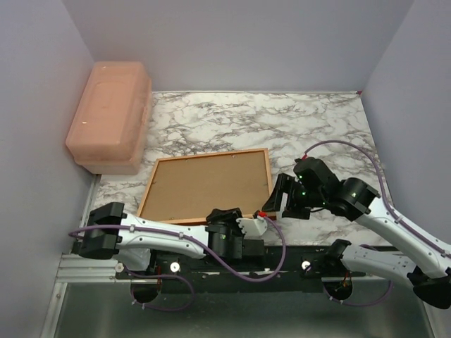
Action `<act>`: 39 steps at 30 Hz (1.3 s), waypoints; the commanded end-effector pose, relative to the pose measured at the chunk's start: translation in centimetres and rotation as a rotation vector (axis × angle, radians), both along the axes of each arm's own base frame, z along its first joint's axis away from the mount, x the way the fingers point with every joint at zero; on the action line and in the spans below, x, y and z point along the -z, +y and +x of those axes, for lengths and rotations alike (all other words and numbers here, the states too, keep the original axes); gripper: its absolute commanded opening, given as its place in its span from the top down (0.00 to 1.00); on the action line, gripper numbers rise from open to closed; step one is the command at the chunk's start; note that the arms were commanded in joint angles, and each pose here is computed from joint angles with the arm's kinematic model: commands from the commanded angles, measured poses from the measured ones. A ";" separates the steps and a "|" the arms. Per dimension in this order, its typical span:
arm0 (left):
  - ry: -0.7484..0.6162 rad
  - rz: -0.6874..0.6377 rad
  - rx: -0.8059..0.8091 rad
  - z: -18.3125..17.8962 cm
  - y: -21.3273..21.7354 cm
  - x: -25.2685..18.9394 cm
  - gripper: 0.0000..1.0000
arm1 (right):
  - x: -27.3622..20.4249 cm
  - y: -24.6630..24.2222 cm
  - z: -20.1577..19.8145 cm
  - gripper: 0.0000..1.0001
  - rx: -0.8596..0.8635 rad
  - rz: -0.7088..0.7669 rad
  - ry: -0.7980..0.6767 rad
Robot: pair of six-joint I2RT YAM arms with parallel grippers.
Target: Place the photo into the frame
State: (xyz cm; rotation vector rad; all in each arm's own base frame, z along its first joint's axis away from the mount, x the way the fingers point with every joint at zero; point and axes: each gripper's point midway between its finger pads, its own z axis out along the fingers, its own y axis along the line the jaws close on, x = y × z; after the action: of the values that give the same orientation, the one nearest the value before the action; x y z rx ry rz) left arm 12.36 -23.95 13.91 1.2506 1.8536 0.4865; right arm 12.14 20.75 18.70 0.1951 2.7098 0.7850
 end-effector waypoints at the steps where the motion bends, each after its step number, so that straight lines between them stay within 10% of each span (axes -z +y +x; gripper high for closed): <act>1: -0.045 -0.119 -0.025 0.6 0.9 -3.5 0.63 | -3.8 1.0 2.3 0.16 -0.025 0.059 -0.178; 6: -0.020 -0.190 -0.011 0.4 1.8 -5.4 0.67 | -8.4 1.8 4.6 0.00 -0.065 0.121 -0.398; 19: 0.090 -0.381 0.049 -0.8 3.6 -8.9 0.67 | -18.4 1.6 5.0 0.01 -0.363 0.223 -1.229; 29: 0.139 -0.415 0.068 -1.5 3.5 -8.4 0.67 | -13.8 2.8 -0.2 0.00 -1.024 0.046 -1.823; 39: 0.163 -0.429 0.077 -1.9 3.1 -8.1 0.67 | -10.0 6.6 0.5 0.00 -1.336 0.035 -1.883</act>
State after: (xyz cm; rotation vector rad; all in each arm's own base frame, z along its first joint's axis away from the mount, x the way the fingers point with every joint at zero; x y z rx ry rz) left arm 11.79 -18.34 21.27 1.2010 1.8524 0.1805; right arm 13.21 25.46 28.11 -1.4384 0.8896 0.6003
